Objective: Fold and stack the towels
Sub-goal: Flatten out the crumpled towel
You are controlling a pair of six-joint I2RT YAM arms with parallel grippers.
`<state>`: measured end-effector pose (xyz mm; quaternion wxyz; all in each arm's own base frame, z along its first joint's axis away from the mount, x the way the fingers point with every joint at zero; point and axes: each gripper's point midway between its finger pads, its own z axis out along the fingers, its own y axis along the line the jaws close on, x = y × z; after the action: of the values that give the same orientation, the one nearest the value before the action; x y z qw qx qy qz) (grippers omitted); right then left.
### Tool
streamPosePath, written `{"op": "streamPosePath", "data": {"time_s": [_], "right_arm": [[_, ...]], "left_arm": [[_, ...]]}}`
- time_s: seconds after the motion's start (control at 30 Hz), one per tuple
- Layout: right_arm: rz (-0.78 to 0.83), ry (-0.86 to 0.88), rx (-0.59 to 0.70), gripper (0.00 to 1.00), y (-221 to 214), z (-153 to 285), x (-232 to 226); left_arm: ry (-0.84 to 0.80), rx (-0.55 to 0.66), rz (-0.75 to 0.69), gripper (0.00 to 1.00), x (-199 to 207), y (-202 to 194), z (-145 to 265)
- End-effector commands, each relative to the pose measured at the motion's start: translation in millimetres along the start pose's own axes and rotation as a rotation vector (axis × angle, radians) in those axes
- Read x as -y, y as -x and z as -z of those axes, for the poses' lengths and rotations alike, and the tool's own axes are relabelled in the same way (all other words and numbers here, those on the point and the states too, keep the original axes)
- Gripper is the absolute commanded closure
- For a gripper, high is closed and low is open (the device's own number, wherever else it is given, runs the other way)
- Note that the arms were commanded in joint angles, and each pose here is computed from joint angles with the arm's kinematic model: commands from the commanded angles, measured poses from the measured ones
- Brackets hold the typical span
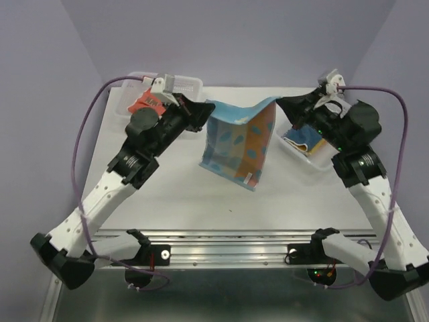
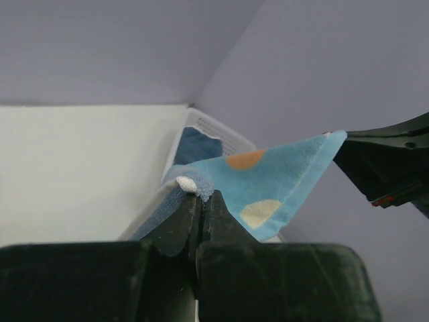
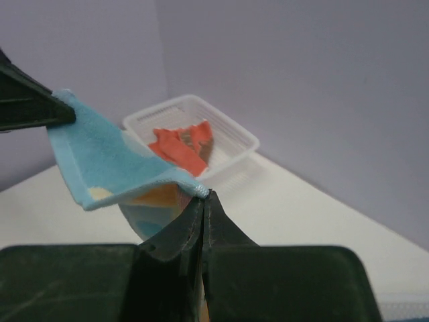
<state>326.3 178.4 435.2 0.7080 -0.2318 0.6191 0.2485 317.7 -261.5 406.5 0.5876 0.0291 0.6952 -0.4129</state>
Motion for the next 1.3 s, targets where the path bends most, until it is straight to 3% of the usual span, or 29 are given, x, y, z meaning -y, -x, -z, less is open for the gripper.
{"op": "streamPosePath", "data": {"time_s": [0.0, 0.2, 0.33, 0.47, 0.57, 0.77, 0.93, 1.0, 1.03, 1.07, 1.2, 1.27], "right_arm": [[-0.093, 0.290, 0.047, 0.99, 33, 56, -74], [-0.094, 0.554, 0.196, 0.99, 94, 144, -144], [-0.079, 0.565, 0.239, 0.99, 110, 167, -154], [-0.105, 0.495, 0.220, 0.99, 106, 160, -143], [-0.129, 0.357, 0.190, 0.99, 94, 138, -117], [-0.170, 0.034, 0.054, 0.99, 34, 73, -42], [-0.162, -0.120, -0.047, 0.99, -21, 29, 3], [-0.165, -0.159, -0.072, 0.99, -40, 9, 17], [-0.159, -0.170, -0.083, 0.99, -47, 3, 22], [-0.154, -0.184, -0.087, 0.99, -52, -2, 27], [-0.111, -0.245, -0.111, 0.99, -77, -36, 54], [-0.090, -0.246, -0.140, 0.99, -96, -59, 65]], "left_arm": [[-0.109, 0.131, 0.069, 1.00, 41, 34, 62], [-0.372, 0.089, 0.140, 1.00, 101, 23, 126], [-0.491, 0.043, 0.169, 1.00, 132, 16, 149], [-0.462, 0.046, 0.183, 1.00, 132, 14, 147], [-0.351, 0.079, 0.194, 1.00, 115, 17, 134], [0.070, 0.157, 0.212, 1.00, 45, 16, 96], [0.337, 0.227, 0.133, 1.00, -6, 18, 70], [0.379, 0.230, 0.113, 1.00, -23, 20, 57], [0.362, 0.172, 0.093, 1.00, -29, 7, 40], [0.407, 0.189, 0.092, 1.00, -56, 16, 32], [0.434, 0.100, 0.033, 1.00, -107, -7, -24], [0.392, 0.062, -0.004, 1.00, -113, -10, -45]]}}
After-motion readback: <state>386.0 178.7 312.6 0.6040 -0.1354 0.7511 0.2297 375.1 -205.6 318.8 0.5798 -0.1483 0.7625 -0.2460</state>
